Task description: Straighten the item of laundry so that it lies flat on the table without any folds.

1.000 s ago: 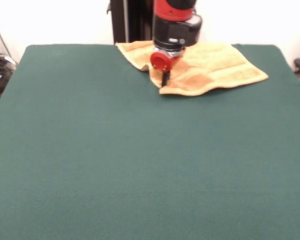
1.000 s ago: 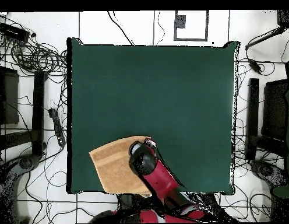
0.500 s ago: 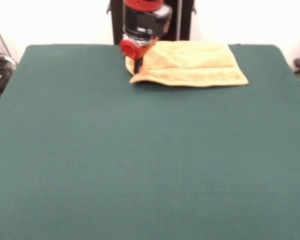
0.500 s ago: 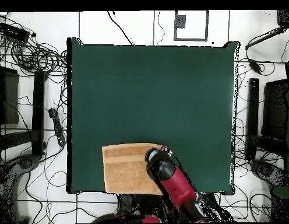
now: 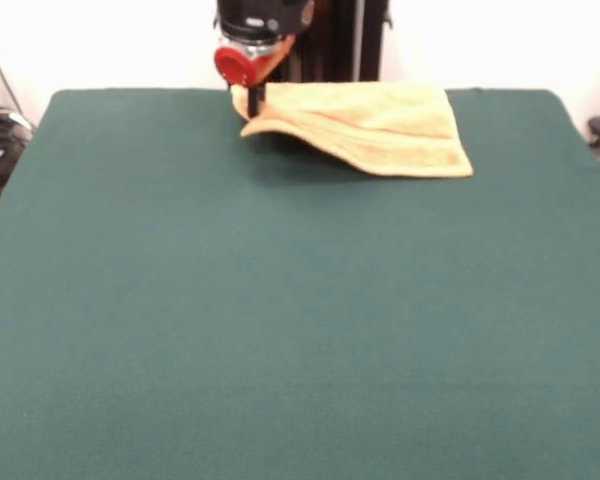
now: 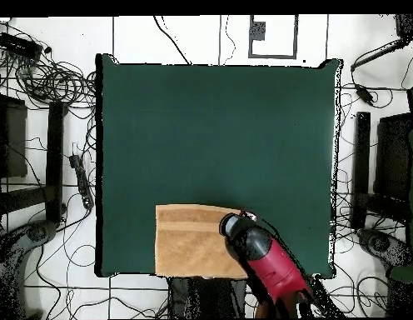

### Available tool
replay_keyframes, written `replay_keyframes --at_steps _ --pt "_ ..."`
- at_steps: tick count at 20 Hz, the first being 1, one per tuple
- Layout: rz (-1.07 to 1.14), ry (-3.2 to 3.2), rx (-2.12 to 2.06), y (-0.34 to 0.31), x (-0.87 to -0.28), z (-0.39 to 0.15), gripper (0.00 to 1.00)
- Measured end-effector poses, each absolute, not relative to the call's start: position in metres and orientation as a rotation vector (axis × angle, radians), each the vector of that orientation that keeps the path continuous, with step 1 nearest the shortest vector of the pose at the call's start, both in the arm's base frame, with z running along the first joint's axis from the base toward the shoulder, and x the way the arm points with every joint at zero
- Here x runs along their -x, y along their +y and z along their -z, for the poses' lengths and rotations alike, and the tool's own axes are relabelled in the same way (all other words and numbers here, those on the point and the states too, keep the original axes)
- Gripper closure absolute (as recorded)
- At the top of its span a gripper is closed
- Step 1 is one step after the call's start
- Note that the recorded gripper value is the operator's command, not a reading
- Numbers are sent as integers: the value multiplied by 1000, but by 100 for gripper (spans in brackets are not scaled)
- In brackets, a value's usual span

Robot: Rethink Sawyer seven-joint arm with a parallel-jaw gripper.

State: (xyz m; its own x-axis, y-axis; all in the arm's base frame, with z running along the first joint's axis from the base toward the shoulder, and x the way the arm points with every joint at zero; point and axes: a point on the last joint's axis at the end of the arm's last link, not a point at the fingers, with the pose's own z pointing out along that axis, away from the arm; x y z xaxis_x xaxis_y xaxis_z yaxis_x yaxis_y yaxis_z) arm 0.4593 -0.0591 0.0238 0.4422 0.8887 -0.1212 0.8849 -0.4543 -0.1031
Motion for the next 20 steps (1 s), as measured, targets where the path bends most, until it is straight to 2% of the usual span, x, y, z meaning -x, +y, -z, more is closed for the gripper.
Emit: replay_keyframes --at_steps 12,13,20 --pt "-118 -1750 2631 -119 -478 -45 100" --pt "-72 -1794 2624 -129 -481 -43 0" --pt "17 -1988 2645 -147 -493 -37 0"
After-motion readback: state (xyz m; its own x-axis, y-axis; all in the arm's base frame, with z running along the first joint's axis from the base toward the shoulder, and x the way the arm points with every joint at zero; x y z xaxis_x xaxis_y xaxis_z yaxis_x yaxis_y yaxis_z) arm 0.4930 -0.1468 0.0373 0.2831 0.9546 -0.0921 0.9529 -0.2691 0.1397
